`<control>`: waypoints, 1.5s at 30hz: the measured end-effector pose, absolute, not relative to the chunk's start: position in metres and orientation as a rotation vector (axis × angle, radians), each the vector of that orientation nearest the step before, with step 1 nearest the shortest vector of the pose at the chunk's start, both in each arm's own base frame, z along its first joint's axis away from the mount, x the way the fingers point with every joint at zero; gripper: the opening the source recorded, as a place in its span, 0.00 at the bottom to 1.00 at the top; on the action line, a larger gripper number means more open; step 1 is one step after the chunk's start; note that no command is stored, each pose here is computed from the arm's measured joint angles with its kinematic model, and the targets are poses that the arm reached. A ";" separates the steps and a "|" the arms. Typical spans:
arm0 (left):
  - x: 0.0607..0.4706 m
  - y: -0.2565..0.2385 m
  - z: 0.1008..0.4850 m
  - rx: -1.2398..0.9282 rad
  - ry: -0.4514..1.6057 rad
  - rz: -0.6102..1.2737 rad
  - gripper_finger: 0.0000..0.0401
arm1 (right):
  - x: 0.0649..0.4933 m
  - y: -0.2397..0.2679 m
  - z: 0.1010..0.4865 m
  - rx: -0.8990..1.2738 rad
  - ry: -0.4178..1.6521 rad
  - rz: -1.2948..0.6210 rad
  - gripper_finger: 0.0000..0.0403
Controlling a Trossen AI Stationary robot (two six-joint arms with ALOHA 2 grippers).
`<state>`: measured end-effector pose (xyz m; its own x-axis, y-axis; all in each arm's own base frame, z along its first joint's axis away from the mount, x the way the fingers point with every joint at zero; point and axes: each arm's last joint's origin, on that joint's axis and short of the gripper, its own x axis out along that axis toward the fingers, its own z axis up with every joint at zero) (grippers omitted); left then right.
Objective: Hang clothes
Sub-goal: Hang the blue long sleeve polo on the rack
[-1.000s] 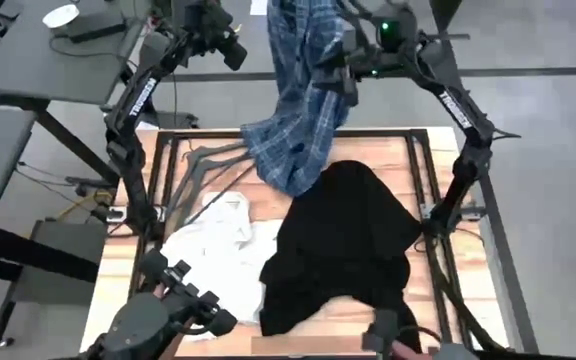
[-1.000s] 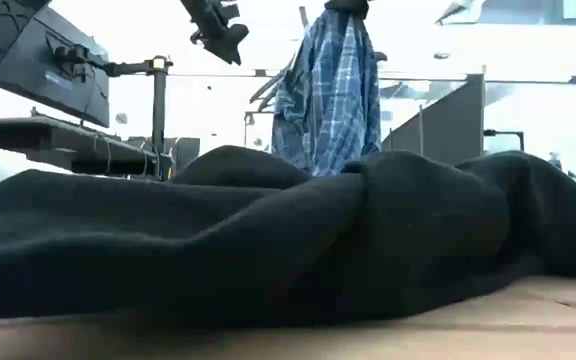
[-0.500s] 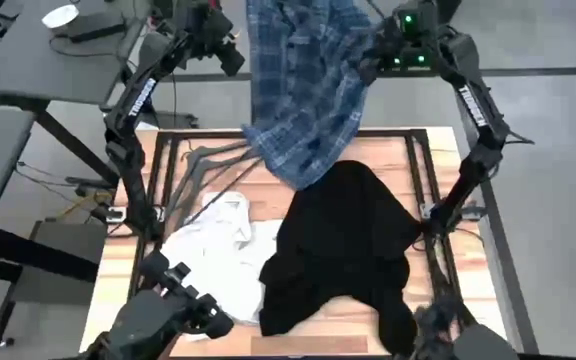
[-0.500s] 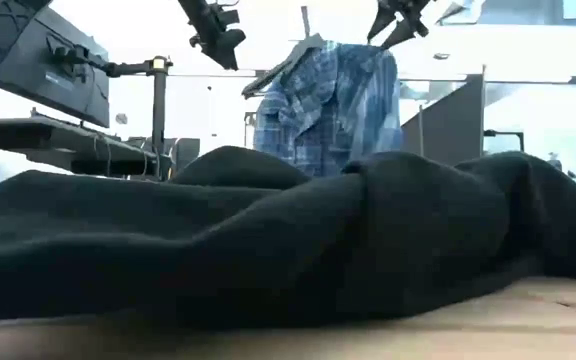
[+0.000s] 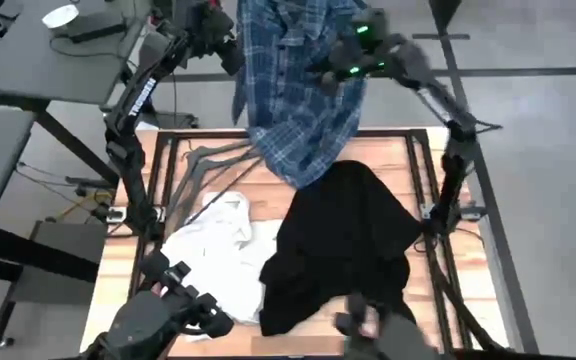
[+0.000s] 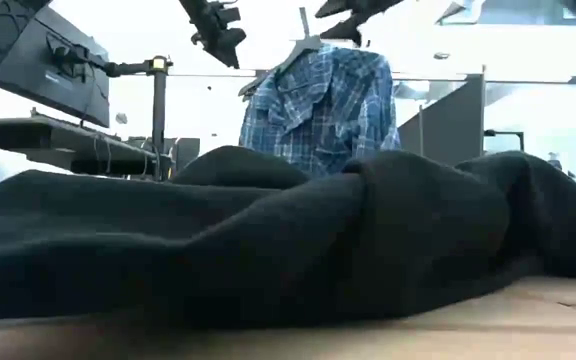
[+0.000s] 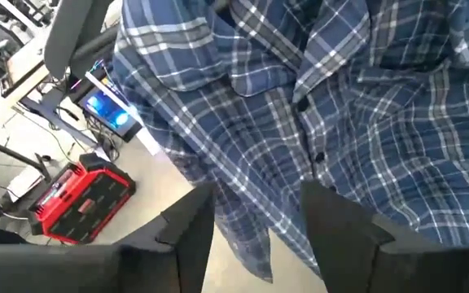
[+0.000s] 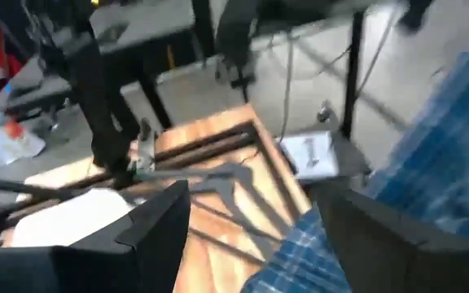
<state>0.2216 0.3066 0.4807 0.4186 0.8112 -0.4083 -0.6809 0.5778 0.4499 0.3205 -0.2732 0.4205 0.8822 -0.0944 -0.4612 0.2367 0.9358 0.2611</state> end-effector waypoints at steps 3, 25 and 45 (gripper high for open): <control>0.222 0.306 0.481 0.227 0.642 0.945 0.41 | 0.339 -0.298 0.373 0.409 0.569 -0.187 0.63; 0.221 0.306 0.479 0.251 0.671 0.929 0.41 | 0.232 -0.461 0.264 0.331 0.800 -0.933 0.63; 0.221 0.306 0.479 0.252 0.673 0.929 0.41 | 0.168 -0.503 0.302 0.004 0.677 -1.081 0.63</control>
<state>0.2212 0.3060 0.4792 0.4145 0.8051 -0.4241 -0.6542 0.5876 0.4761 0.1678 -0.5027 0.3017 0.2914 -0.8095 -0.5097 0.8119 0.4911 -0.3157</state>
